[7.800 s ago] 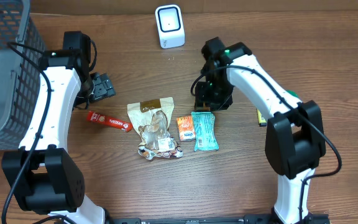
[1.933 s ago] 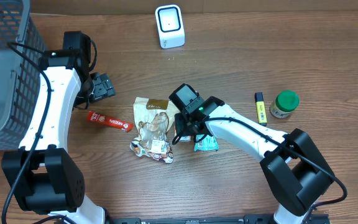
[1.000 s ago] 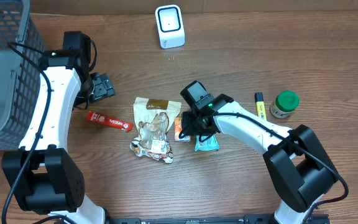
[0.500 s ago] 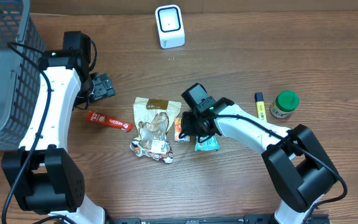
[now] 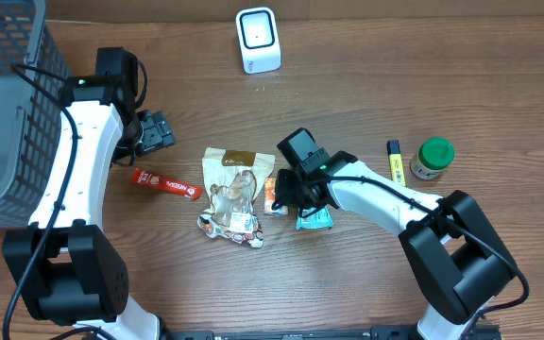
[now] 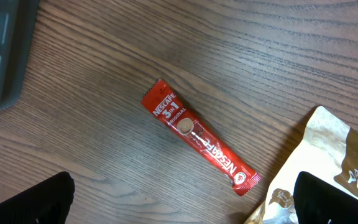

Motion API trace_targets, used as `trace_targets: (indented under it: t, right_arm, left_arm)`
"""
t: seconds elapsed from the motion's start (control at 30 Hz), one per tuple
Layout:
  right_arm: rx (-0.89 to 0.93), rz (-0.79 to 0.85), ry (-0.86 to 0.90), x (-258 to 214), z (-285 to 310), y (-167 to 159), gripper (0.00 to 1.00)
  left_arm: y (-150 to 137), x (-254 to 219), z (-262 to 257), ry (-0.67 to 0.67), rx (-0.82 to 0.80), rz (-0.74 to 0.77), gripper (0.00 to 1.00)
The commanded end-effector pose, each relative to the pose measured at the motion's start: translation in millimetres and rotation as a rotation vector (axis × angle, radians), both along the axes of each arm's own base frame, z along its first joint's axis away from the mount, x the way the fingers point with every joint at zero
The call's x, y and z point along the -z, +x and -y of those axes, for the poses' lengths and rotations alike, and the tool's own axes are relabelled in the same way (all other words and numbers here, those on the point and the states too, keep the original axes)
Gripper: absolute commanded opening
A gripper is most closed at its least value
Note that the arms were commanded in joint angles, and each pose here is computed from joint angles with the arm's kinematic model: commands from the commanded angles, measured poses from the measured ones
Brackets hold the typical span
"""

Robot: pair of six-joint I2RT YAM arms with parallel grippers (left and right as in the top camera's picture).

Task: Scan the item barcode
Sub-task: 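Lift the orange packet out of the pile with the right gripper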

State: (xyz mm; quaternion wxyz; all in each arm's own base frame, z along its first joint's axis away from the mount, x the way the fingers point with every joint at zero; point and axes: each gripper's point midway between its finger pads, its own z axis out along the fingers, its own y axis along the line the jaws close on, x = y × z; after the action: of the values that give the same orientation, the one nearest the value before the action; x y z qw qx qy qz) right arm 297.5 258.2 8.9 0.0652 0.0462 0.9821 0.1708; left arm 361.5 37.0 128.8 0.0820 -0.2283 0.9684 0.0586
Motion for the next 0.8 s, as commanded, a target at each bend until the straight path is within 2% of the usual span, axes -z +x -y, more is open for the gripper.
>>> trace_targets:
  t: [0.0, 0.07, 0.1, 0.13, 0.27, 0.4, 0.53, 0.77]
  right_arm:
    - [0.019, -0.015, -0.012, 5.1, 5.0, -6.2, 0.17]
    - [0.017, -0.020, -0.007, 4.9, 4.2, -7.1, 0.19]
    - [0.017, -0.019, -0.007, 4.8, 4.2, -7.0, 0.15]
    - [0.017, -0.023, -0.002, 4.5, 3.9, -7.0, 0.04]
    - [-0.037, -0.062, 0.073, -0.8, -2.5, -11.1, 0.04]
    - [-0.206, -0.082, 0.318, -33.4, -17.2, -14.6, 0.04]
    - [-0.329, -0.015, 0.581, -83.5, -20.9, -6.7, 0.04]
    - [-0.553, 0.060, 1.046, -158.1, -8.9, -19.9, 0.04]
  left_arm:
    - [3.5, -4.4, 0.9, 0.009, 0.000, 0.015, 1.00]
    - [3.5, -4.4, 0.9, 0.009, -0.001, 0.015, 1.00]
    - [3.6, -4.4, 0.9, 0.009, 0.000, 0.015, 1.00]
    - [3.5, -4.4, 0.9, 0.009, 0.000, 0.015, 1.00]
    - [3.5, -4.4, 0.9, 0.009, -0.001, 0.015, 1.00]
    - [3.5, -4.4, 0.9, 0.009, 0.000, 0.015, 1.00]
    - [3.5, -4.4, 0.9, 0.009, -0.001, 0.015, 1.00]
    - [3.6, -4.4, 0.9, 0.009, 0.000, 0.015, 1.00]
